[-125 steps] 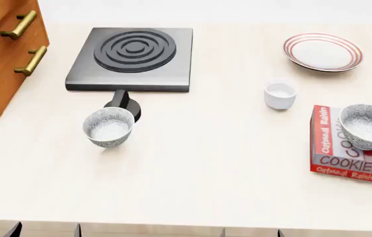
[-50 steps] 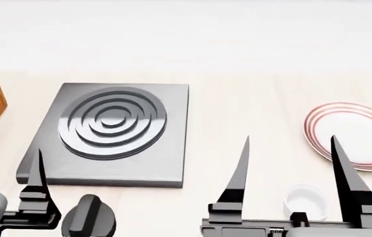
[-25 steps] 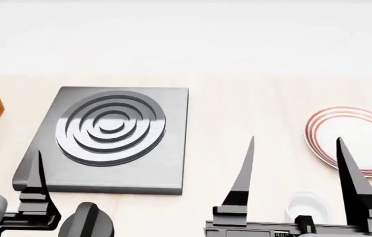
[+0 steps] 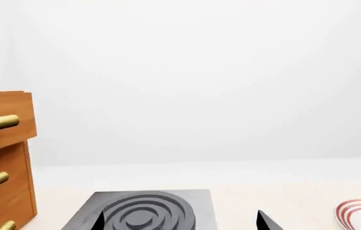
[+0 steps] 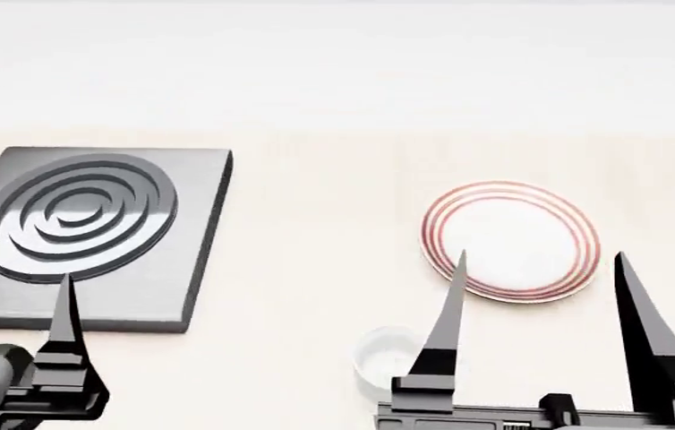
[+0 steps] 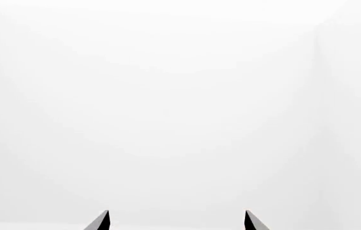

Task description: Pick the akita bowl on the cookies box and place it on the plate.

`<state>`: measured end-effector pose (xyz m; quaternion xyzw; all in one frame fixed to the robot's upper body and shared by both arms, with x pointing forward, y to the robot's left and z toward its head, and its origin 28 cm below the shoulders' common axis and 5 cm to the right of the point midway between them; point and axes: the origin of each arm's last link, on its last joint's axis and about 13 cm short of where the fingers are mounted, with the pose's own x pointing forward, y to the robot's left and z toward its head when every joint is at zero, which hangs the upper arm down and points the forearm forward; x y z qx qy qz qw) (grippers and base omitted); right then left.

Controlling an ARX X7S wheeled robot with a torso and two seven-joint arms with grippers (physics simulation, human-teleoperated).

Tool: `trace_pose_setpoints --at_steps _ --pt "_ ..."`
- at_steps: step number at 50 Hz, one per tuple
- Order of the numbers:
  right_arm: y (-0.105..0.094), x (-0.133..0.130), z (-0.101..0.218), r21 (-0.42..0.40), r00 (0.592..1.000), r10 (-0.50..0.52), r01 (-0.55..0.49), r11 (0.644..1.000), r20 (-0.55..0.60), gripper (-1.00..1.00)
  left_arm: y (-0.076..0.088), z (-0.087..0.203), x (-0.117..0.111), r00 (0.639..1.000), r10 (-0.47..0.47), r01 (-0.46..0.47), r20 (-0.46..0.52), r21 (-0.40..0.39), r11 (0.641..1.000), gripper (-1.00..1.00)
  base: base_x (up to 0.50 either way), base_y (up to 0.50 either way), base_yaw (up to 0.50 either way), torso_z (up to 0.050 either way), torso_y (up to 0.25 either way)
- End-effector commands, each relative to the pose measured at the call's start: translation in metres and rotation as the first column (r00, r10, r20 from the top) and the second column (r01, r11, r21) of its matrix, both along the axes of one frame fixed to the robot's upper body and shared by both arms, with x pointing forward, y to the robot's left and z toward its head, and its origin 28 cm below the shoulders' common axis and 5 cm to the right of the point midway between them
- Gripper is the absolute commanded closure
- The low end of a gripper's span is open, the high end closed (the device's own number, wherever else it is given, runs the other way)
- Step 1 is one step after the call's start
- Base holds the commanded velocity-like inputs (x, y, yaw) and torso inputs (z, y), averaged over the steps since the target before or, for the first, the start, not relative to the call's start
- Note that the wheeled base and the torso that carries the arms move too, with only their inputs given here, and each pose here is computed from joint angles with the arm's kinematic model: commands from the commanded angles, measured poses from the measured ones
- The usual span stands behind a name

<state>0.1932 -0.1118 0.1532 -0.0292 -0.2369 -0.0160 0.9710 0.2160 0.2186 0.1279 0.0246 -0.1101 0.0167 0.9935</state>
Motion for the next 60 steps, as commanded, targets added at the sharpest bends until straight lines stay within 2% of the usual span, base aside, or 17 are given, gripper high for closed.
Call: trace_pose_setpoints --at_steps 1,28,31,49,60 --pt "-0.0027 -0.0001 0.0013 -0.017 1.000 -0.010 0.010 1.000 0.005 -1.00 0.0009 0.0015 -0.0008 1.000 -0.023 0.023 0.020 -0.025 0.999 -1.00 -0.08 -0.50 0.00 0.000 0.000" --pt "-0.0040 -0.0024 0.0028 -0.038 1.000 0.001 0.000 0.999 0.018 -1.00 0.0019 0.0022 -0.0012 1.000 -0.019 0.020 0.024 -0.029 0.999 -1.00 -0.04 -0.50 0.00 0.000 0.000" --pt "-0.0047 -0.0015 0.0023 -0.015 1.000 0.015 -0.015 1.000 -0.002 -1.00 0.0021 0.0024 -0.0010 1.000 -0.018 0.019 0.024 -0.030 0.999 -1.00 0.00 -0.48 0.00 0.000 0.000" --pt "-0.0048 -0.0017 0.0014 -0.014 1.000 -0.003 0.003 1.000 -0.002 -1.00 0.0023 0.0025 -0.0013 1.000 -0.017 0.017 0.024 -0.031 0.999 -1.00 0.00 -0.01 0.00 0.000 0.000" --pt "-0.0048 -0.0052 0.0050 -0.038 0.999 -0.001 0.002 0.999 0.033 -1.00 0.0025 0.0019 -0.0014 0.999 -0.004 0.005 0.032 -0.028 1.000 -1.00 0.49 0.00 0.00 0.000 0.000"
